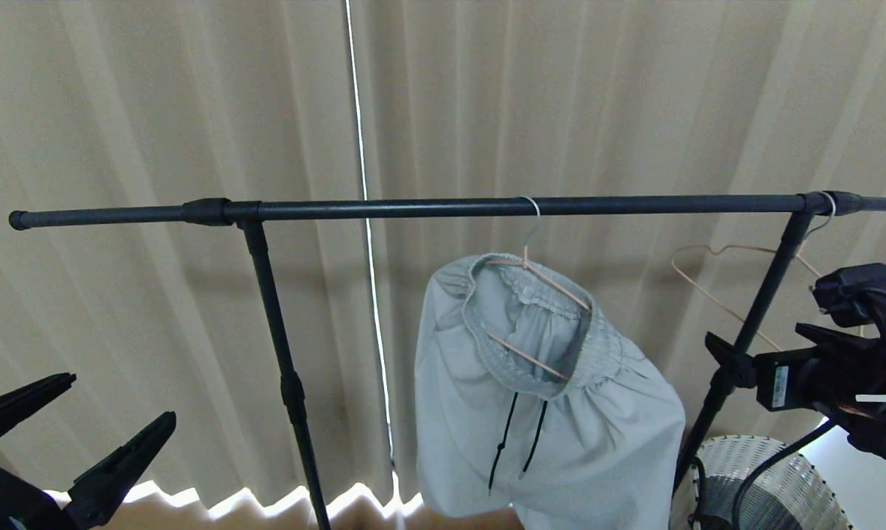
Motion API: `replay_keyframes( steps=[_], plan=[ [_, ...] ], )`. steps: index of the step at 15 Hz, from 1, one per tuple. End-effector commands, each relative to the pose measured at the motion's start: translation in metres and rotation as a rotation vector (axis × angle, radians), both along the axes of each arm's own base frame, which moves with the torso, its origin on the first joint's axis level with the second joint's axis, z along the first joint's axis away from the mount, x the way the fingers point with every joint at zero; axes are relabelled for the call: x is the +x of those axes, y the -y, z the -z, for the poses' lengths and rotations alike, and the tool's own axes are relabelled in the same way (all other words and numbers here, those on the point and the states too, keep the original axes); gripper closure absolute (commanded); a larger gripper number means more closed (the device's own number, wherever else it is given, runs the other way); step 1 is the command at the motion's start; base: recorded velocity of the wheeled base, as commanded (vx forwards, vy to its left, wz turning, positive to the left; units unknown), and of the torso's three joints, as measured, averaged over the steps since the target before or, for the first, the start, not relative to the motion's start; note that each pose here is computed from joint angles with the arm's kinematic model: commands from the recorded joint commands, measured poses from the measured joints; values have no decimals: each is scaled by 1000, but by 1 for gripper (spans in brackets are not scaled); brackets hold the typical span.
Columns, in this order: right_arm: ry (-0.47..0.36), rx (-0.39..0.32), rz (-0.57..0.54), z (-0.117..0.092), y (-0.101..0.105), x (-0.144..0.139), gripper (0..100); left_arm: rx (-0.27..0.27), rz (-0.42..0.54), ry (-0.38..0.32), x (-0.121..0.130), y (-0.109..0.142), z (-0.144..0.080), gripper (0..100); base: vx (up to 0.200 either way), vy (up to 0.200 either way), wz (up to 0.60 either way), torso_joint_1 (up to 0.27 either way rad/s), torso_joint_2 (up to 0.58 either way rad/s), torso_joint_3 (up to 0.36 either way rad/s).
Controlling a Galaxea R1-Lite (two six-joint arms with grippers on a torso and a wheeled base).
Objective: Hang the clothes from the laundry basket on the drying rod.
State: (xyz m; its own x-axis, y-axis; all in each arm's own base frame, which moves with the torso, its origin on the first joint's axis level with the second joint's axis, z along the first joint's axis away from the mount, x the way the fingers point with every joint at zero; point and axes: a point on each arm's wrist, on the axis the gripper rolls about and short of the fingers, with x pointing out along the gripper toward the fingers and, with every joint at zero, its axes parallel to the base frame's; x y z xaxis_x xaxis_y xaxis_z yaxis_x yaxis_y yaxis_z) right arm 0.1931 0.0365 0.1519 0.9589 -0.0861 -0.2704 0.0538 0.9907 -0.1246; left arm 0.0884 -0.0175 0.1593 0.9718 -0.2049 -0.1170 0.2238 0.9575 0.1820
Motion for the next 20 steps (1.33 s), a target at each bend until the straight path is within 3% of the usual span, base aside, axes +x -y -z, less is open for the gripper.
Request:
replay_keyframes(
  steps=[1,11,14,17,20],
  plan=[
    [-28,-14,26,7,6,-2,0,7,-96,-45,-2,-9,13,0,-200,0,0,2,-2,7],
    [-62,-13,23,18,8,-9,0,11,-100,-66,-1,-9,17,0,-200,0,0,4,1,2],
    [-135,-29,18,35,9,-16,0,38,-93,-60,-2,-9,17,0,0,0,0,0,0,0],
    [-105,-24,19,41,9,-18,0,39,-92,-38,1,-9,10,0,0,0,0,0,0,0],
    [-100,-74,-13,44,7,-22,0,39,-71,-50,5,-8,10,0,0,0,0,0,0,0]
  ],
)
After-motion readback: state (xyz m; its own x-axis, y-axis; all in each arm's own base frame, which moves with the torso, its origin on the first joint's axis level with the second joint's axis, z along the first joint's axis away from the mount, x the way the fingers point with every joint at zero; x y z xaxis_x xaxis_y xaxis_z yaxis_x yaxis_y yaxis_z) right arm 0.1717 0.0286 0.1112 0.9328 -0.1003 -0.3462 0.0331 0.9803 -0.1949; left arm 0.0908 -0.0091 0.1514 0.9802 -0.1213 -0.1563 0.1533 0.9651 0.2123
